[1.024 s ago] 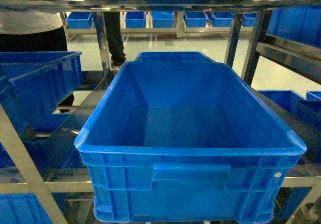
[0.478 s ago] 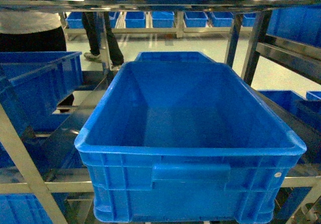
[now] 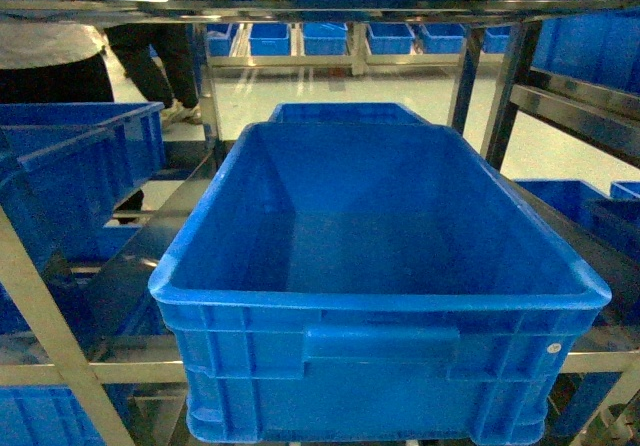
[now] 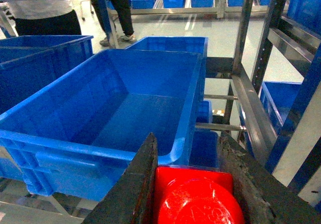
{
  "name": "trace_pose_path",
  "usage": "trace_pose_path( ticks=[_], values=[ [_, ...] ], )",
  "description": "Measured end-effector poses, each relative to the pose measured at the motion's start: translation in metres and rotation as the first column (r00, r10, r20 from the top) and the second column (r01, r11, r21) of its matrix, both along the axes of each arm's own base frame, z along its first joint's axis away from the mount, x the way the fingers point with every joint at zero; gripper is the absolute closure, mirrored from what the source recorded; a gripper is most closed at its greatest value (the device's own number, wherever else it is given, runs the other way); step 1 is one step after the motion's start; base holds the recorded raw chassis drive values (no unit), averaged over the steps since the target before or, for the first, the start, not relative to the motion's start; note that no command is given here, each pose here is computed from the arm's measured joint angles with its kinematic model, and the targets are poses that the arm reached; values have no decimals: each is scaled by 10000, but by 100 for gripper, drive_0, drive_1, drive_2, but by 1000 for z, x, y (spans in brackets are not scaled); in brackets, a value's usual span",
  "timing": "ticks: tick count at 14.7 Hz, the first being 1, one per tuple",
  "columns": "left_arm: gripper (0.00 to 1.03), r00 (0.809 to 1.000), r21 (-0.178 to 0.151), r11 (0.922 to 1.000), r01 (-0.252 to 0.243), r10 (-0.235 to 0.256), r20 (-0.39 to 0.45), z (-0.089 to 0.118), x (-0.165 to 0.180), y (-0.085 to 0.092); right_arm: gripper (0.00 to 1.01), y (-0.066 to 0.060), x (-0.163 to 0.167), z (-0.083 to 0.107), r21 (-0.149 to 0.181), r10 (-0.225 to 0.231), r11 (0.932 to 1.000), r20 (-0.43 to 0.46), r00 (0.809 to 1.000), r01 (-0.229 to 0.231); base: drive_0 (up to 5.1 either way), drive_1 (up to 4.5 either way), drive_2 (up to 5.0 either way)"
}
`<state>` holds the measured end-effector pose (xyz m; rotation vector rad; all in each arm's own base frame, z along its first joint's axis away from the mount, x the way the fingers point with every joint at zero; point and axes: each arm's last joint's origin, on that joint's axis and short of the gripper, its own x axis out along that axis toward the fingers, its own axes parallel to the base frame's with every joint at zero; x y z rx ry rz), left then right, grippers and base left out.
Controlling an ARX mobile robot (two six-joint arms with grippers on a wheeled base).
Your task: Pick red block from blue box to shelf
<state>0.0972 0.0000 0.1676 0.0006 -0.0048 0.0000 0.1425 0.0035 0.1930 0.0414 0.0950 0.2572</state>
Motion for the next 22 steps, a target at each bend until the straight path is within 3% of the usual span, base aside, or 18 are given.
trace_pose_path(
  ticks=[22],
  values=[
    [5,10000,0,10000,0,0,0,0,0,0,72,0,0,0,0,0,10000,0,10000,0,0,0,0]
  ],
)
